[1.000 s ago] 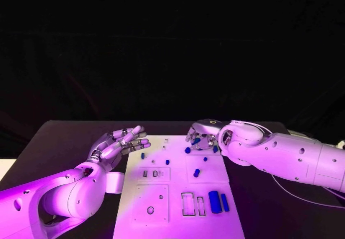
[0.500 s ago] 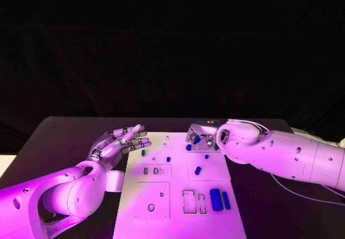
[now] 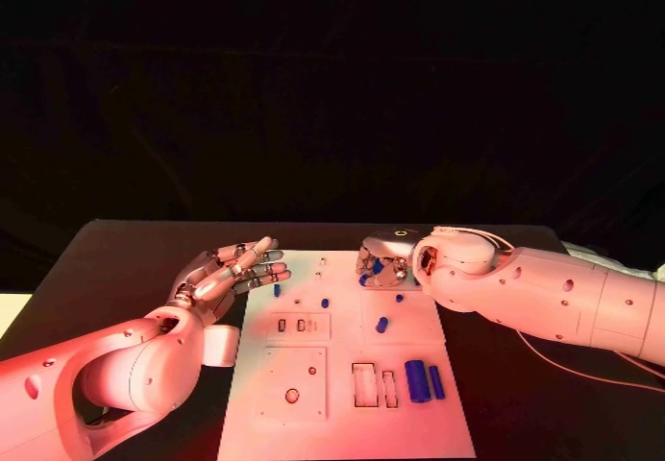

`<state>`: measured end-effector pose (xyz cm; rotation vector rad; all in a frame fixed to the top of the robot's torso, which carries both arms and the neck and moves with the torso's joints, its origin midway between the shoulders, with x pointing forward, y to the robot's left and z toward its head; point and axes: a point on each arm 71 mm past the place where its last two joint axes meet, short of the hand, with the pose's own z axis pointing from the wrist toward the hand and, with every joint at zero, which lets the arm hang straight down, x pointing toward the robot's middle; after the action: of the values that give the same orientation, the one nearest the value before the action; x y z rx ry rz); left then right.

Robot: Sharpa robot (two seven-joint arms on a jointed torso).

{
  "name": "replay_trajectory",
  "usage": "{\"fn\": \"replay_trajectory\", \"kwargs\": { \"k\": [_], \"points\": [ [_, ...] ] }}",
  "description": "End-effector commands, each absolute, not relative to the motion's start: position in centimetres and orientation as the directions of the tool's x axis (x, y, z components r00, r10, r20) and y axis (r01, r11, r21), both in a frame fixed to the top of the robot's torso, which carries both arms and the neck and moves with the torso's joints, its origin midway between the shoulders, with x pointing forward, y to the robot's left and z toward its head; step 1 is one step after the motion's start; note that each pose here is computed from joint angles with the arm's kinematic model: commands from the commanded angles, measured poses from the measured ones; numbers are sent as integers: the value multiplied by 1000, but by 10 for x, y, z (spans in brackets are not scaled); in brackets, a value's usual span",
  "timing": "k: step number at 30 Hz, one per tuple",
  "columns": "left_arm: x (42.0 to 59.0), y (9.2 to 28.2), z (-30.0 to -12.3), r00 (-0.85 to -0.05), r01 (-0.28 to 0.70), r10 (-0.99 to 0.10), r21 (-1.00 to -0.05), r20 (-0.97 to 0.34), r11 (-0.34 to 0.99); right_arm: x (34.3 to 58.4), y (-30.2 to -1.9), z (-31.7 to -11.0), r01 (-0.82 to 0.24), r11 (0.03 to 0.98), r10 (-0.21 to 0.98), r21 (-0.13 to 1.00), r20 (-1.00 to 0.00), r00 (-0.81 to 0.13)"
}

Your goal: Assemble the parts on the task board

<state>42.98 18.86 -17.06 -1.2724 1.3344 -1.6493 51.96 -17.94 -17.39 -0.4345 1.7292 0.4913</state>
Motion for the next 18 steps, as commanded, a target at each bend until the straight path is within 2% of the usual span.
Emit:
{"fn": "replay_trajectory", "kwargs": {
  "k": [1, 18],
  "points": [
    [429, 187, -169, -330, -86, -899, -957, 290, -277, 519, -178, -177, -543, 836, -54, 77, -973, -222],
    [429, 186, -169, -332, -92, -897, -956, 292, -278, 523, -177, -182, -533, 844, -65, 63, -974, -217]
  ]
}}
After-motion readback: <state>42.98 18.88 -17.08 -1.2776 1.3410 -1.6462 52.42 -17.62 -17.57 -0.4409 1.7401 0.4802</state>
